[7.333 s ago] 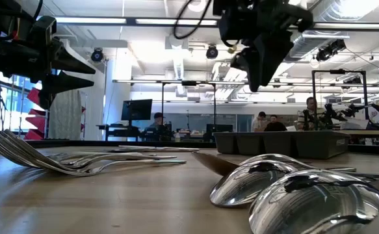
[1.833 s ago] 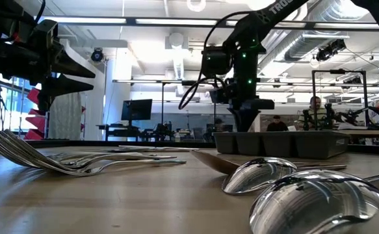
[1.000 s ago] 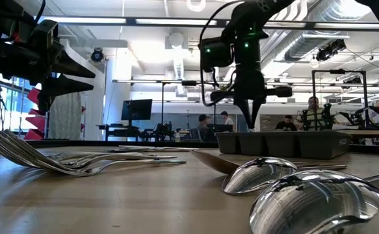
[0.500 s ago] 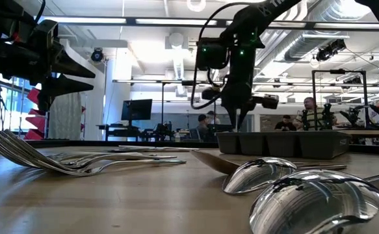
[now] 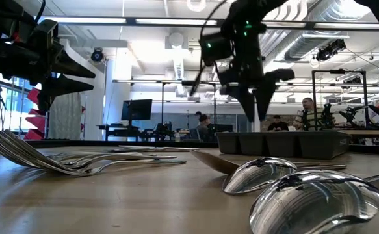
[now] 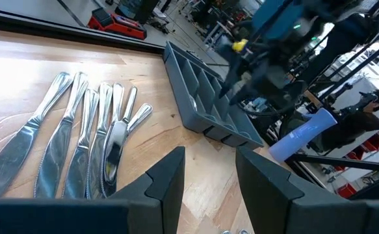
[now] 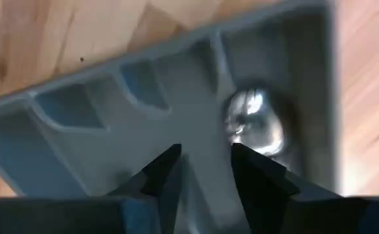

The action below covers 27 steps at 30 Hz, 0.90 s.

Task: Sort silverware
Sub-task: Put the spoon in the silverware tray

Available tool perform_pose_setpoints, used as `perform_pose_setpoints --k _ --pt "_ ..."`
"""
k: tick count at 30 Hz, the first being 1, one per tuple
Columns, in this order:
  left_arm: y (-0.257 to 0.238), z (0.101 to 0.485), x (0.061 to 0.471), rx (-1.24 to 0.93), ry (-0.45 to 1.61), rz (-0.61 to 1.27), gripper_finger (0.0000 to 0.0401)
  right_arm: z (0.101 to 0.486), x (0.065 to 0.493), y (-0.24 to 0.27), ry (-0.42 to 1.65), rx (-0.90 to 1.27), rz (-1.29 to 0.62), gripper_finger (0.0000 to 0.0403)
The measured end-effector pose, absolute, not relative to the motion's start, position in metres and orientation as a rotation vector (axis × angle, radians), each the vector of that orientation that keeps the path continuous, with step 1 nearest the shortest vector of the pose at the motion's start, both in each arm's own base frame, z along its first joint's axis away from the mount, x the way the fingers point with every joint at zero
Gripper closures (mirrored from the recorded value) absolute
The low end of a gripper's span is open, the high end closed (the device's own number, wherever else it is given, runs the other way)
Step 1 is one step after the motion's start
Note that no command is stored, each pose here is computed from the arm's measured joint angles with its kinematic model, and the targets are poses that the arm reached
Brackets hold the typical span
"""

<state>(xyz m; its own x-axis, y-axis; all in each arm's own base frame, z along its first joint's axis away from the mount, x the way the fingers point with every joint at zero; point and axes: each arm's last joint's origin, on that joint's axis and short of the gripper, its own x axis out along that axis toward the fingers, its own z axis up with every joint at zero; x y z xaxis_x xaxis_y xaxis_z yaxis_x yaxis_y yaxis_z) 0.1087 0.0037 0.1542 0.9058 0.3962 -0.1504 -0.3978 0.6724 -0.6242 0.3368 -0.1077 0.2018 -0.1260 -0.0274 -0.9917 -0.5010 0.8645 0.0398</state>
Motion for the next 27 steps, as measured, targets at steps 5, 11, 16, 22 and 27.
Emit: perform_pose_setpoints --k 5,11,16,22,27 --pt "0.004 0.154 0.109 -0.703 0.002 0.447 0.0282 0.171 0.329 -0.113 1.63 -0.39 0.411 0.0322" --pt "0.004 0.154 0.109 -0.703 0.002 0.447 0.0282 0.153 0.326 -0.119 1.604 -0.429 0.34 0.0357" --pt "0.004 0.154 0.109 -0.702 0.003 0.447 0.0282 0.143 0.325 -0.12 1.606 -0.499 0.264 0.0378" --pt "0.004 0.154 0.109 -0.701 0.002 0.449 0.0282 0.154 0.329 -0.121 1.622 -0.471 0.227 0.0401" --pt "0.004 0.154 0.109 -0.701 0.002 0.45 0.0282 0.181 0.335 -0.115 1.654 -0.445 0.229 0.0403"
